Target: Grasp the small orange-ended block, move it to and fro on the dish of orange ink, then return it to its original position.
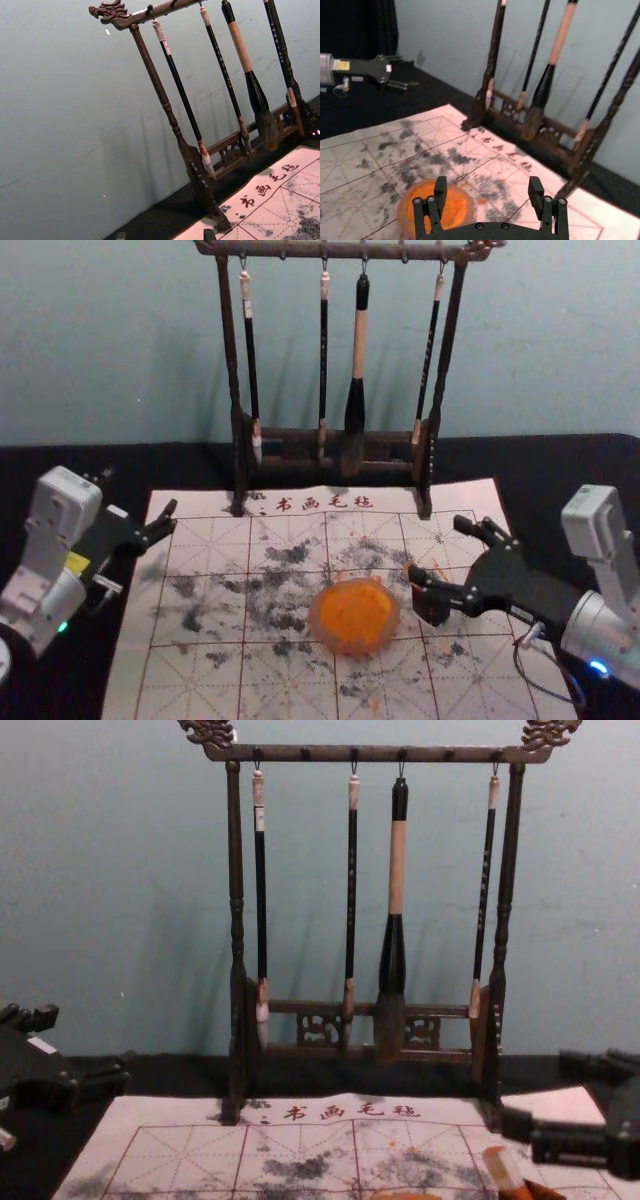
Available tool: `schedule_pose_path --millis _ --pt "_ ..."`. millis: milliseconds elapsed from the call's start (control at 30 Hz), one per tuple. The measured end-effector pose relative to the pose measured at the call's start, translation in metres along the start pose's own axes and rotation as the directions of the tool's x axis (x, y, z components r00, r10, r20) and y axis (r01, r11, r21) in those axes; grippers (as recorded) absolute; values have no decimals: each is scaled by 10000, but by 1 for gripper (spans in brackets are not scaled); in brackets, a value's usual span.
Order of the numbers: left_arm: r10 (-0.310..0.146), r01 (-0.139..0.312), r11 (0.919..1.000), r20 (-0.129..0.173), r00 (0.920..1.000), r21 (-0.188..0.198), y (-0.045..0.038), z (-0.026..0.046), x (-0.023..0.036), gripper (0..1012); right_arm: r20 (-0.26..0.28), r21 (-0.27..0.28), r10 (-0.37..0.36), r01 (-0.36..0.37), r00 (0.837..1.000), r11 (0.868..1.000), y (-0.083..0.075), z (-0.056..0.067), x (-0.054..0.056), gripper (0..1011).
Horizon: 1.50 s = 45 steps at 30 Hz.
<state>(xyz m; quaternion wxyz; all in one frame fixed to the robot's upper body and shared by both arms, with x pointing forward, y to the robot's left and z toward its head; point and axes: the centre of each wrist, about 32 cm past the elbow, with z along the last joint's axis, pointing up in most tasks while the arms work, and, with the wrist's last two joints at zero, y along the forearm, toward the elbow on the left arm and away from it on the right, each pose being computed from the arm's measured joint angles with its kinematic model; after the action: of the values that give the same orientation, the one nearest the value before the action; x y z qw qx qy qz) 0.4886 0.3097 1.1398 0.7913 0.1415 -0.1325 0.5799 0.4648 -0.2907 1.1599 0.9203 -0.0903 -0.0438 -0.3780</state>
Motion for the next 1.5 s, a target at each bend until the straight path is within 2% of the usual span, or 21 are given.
schedule_pose_path --millis 333,767,1133,1500 --pt "0 0 10000 -1 10000 0 0 0 0 1001 -508 -733 300 -337 9983 9967 105 -12 0 1002" --pt "0 0 10000 0 10000 1 0 0 0 1001 -750 -1699 345 -469 9966 9843 243 86 47 1002" --pt "0 0 10000 0 10000 0 0 0 0 1001 -898 -2189 334 -524 9954 9743 329 121 81 1002" --pt "0 0 10000 0 10000 0 0 0 0 1001 -1027 -2457 439 -681 9937 9670 395 166 119 1002"
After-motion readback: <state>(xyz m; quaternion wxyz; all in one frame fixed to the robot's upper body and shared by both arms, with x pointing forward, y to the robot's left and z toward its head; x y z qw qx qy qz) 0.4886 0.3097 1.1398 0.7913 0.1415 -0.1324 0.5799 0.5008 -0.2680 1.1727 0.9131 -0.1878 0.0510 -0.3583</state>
